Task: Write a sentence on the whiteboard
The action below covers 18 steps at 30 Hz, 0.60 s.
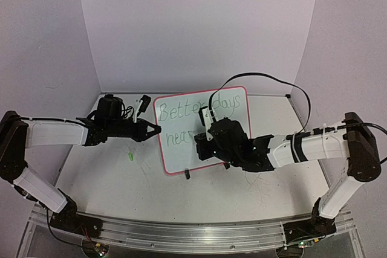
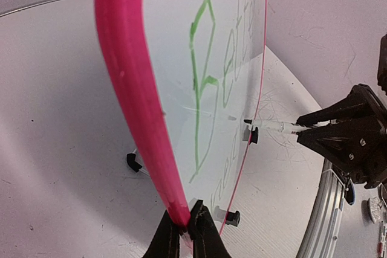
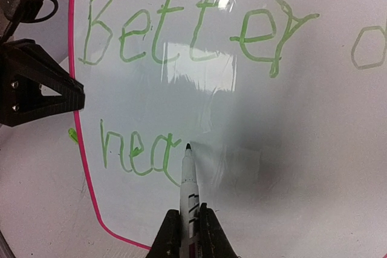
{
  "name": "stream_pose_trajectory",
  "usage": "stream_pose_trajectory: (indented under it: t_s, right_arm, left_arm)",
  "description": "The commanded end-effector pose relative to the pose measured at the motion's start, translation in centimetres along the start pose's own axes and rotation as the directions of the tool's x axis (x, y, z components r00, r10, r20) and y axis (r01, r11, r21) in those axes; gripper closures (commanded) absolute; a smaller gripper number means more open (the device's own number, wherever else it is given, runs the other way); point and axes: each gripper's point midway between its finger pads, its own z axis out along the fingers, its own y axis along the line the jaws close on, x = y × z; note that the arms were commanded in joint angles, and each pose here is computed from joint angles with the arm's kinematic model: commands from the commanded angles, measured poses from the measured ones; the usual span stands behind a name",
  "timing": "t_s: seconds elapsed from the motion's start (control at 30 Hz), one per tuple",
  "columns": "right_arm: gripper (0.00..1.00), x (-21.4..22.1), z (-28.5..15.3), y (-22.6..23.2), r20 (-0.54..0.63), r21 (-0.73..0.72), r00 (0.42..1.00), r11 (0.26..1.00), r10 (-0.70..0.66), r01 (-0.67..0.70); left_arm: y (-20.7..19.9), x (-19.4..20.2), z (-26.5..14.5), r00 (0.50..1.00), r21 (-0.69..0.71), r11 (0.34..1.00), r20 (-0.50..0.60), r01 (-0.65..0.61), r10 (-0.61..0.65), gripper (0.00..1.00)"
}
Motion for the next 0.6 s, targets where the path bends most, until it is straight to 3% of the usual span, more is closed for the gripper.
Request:
stream_pose_trajectory:
  t_s: [0.0,0.23,0.57]
  right_arm:
    - [1.0,-2.4,0.4,0.2,0.06,0.008,0.998,1.0,0.017,-0.018]
    - [1.0,-2.2,0.9,0.9,0.045,-0.024,0.999,1.0,0.003,-0.002]
    - [1.0,-1.4,0.7,-0.5,0.029,0.041,0.999,0.999,0.019,-0.02]
  left_arm:
    - [1.5,0.1,0.3,0.997,-0.095,0.993,-0.021,-0.07,0.068,1.0]
    - [1.5,0.1,0.3,0.997,-0.096,0.993,-0.02,-0.071,0.069,1.0]
    - [1.6,0.1,0.2,0.997,-0.099,0.992,-0.02,-0.072,0.071,1.0]
